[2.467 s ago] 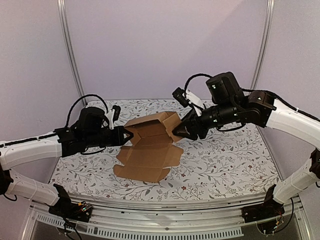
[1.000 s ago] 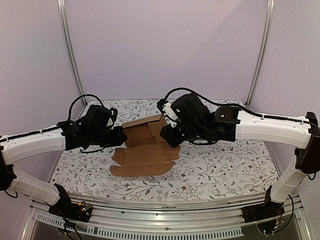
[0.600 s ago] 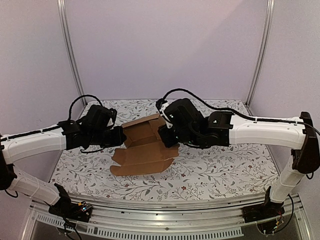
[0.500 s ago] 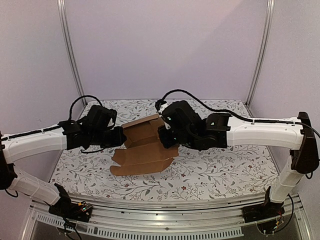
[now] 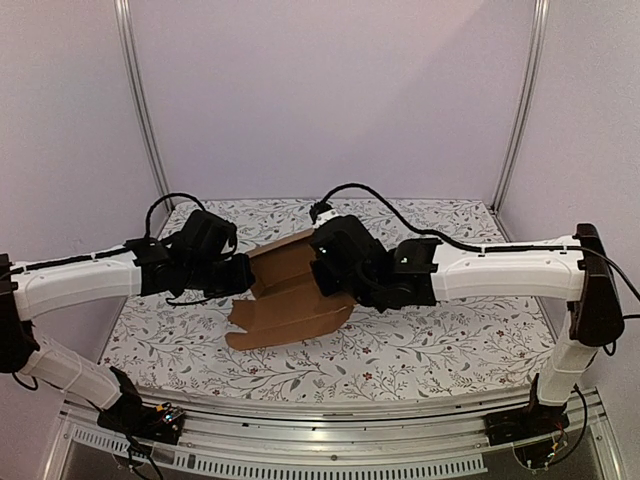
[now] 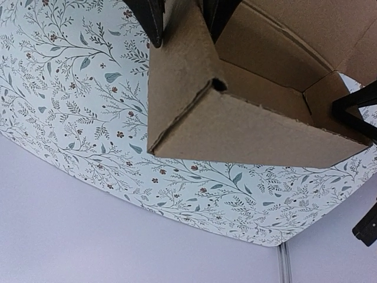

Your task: Fold the paper box

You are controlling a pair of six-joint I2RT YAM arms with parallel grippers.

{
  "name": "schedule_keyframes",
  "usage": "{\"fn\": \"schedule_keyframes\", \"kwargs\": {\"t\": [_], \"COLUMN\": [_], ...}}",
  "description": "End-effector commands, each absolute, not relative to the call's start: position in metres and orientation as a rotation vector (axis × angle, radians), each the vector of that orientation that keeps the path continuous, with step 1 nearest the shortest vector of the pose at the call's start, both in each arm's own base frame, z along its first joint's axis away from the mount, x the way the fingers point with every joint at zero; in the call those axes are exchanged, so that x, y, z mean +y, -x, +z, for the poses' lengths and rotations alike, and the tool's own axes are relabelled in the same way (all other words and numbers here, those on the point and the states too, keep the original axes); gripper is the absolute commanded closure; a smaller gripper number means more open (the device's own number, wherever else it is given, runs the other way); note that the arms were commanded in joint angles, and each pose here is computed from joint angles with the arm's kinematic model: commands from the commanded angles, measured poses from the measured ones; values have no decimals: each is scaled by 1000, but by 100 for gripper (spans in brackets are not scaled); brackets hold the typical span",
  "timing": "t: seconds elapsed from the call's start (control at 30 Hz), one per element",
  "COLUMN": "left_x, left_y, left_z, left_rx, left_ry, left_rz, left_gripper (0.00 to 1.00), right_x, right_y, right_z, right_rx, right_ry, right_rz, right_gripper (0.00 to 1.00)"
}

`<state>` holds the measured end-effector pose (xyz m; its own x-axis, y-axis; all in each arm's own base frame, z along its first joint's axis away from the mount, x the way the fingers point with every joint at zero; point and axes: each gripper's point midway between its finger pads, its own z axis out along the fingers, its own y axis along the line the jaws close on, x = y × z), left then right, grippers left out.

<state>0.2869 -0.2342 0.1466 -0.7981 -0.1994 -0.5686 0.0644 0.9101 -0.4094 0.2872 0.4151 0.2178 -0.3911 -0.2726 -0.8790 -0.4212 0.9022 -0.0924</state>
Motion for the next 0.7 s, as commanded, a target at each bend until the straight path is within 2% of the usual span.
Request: {"fn": "schedule_keyframes", "kwargs": {"t": [0.0,0.53,0.57,0.63,0.67], "left_x": [-255,-263,-263,-264,-264], "left_y": [-287,-285,-284,-284,-284], "left_z": [161,164,164,164,165], "left_rx": [2416,2421,2422,2421,2421], "left_ry": [56,35,33,32,32], "left_rz": [-638,-659,-659,-661,-661], "left_gripper": [100,100,100,100,100], "right_x": [431,449,450,451,451], "right_y": [-285,-291,-290,-291,-292], "right_z": [218,207,206,206,205], "right_rx": [1951,1897,1894,1889,1888], "right_ry": [458,490,496,505,510], "right_rz": [202,152,147,139,132], "right_gripper": [78,77,79,95,100]}}
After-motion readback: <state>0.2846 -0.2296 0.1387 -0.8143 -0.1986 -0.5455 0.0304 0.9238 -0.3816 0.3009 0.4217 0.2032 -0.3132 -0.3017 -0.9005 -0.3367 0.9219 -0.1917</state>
